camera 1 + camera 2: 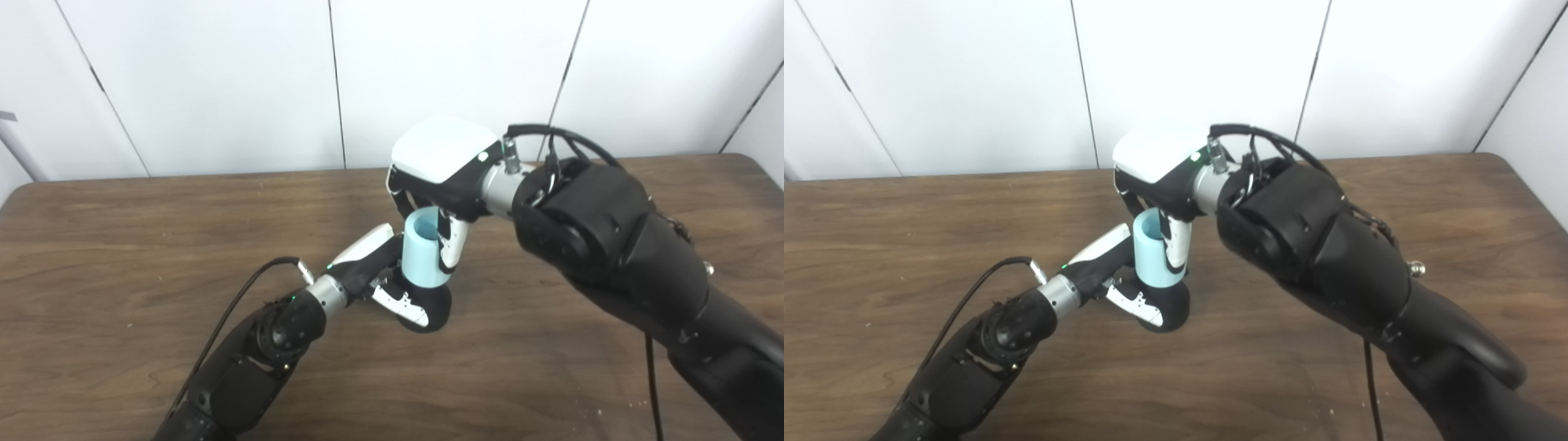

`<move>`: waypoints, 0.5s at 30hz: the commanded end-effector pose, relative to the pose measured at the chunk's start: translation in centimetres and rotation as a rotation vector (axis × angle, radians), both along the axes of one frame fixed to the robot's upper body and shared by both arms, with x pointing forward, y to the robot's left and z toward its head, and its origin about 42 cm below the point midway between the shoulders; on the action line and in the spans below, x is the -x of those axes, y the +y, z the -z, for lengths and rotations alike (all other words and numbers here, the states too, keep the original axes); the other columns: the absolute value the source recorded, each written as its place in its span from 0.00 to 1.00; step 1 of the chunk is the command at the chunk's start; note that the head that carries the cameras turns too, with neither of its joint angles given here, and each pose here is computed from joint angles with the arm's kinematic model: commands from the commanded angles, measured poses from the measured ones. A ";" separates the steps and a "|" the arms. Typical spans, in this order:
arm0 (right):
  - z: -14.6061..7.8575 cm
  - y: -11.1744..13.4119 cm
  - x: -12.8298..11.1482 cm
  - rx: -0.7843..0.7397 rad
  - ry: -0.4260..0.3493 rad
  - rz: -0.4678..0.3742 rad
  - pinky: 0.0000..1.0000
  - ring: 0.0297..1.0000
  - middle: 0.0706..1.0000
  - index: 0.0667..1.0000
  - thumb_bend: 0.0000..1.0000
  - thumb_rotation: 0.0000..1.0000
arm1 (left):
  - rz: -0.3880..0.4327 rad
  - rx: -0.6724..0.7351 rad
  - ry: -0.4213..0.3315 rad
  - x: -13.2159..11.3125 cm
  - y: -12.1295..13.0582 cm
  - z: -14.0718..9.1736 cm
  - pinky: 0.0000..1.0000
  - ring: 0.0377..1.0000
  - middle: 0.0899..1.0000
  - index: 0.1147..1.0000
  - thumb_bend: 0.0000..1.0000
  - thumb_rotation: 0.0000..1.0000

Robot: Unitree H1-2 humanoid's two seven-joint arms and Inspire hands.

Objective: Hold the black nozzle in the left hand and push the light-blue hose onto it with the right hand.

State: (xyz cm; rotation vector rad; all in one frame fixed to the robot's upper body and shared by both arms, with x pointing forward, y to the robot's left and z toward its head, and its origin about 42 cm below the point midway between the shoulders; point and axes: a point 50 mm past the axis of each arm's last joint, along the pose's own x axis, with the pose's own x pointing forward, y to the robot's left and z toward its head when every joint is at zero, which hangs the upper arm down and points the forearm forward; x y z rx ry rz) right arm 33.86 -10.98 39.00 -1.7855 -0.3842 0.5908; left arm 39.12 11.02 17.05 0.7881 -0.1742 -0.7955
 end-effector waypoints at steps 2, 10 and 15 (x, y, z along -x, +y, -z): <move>-0.1 0.5 0.9 0.089 0.029 -0.033 0.08 0.15 0.43 0.45 0.53 0.00 | 0.010 -0.172 0.196 2.1 1.3 5.2 0.38 0.44 0.48 0.43 0.51 0.08; 0.4 0.2 0.6 0.076 0.040 -0.024 0.07 0.14 0.43 0.45 0.53 0.00 | 0.007 -0.166 0.205 2.2 1.3 5.3 0.36 0.42 0.47 0.43 0.51 0.08; 0.5 0.1 0.3 0.079 0.044 -0.016 0.07 0.14 0.43 0.45 0.53 0.00 | 0.008 -0.167 0.205 2.3 1.2 5.2 0.37 0.43 0.47 0.43 0.51 0.08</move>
